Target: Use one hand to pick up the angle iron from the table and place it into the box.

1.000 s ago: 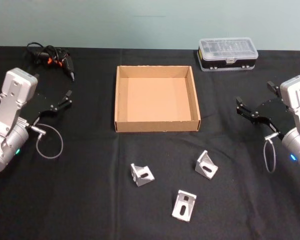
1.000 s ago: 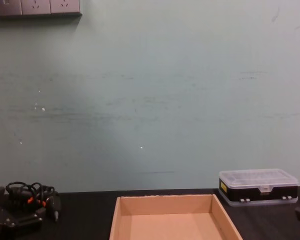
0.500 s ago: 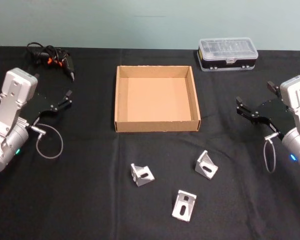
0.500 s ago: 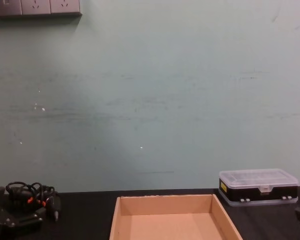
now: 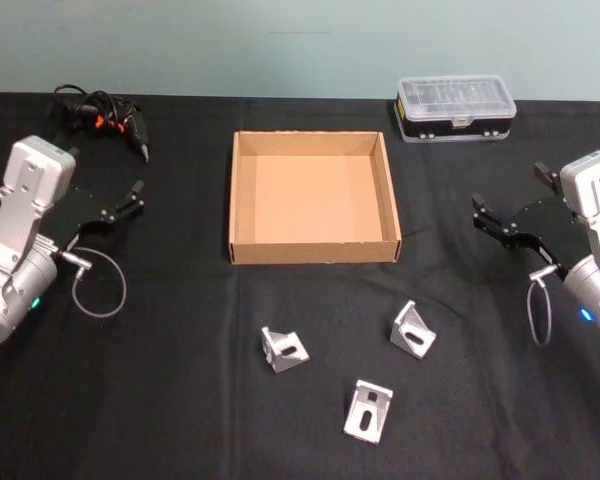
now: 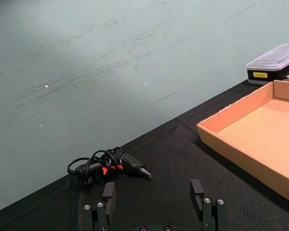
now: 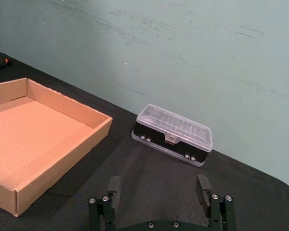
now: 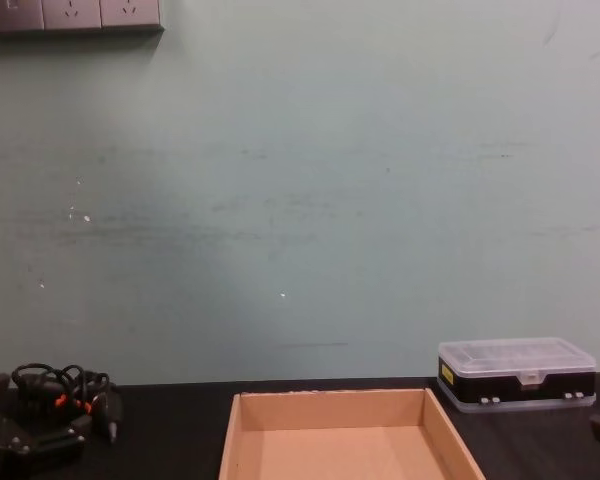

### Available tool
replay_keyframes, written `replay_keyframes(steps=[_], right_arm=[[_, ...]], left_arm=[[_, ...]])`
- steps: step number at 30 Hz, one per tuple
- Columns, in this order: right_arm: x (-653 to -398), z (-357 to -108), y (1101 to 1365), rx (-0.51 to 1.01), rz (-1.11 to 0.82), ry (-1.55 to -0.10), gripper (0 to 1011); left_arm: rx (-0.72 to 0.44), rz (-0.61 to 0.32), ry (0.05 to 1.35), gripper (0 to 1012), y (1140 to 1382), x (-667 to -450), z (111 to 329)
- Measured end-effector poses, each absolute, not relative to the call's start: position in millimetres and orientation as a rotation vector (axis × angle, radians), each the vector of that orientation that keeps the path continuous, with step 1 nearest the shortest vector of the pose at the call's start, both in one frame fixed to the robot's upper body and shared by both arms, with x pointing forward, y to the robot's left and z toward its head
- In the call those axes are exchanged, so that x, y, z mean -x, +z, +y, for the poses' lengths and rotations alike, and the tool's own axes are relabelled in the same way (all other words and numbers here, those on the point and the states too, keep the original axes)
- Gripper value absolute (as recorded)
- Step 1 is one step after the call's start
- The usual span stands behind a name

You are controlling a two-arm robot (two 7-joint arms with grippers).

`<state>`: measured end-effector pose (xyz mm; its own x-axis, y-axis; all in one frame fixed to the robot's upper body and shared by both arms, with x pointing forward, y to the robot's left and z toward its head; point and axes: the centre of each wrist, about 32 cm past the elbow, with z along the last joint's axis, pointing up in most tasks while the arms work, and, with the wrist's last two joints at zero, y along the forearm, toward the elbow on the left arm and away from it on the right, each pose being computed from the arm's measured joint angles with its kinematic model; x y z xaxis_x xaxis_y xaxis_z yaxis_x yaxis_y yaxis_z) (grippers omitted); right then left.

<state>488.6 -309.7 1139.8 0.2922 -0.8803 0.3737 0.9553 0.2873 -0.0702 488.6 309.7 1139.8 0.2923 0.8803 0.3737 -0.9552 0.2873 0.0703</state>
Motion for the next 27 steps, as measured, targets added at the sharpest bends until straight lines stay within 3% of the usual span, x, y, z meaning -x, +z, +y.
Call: replay_keyframes(steps=[27], right_arm=[[-488.6,-309.6,1139.8,0.304,-0.285,-1.248,1003]], left_arm=[[-0.304,-0.285,1.248,1011,1139.8,-488.6,309.7]])
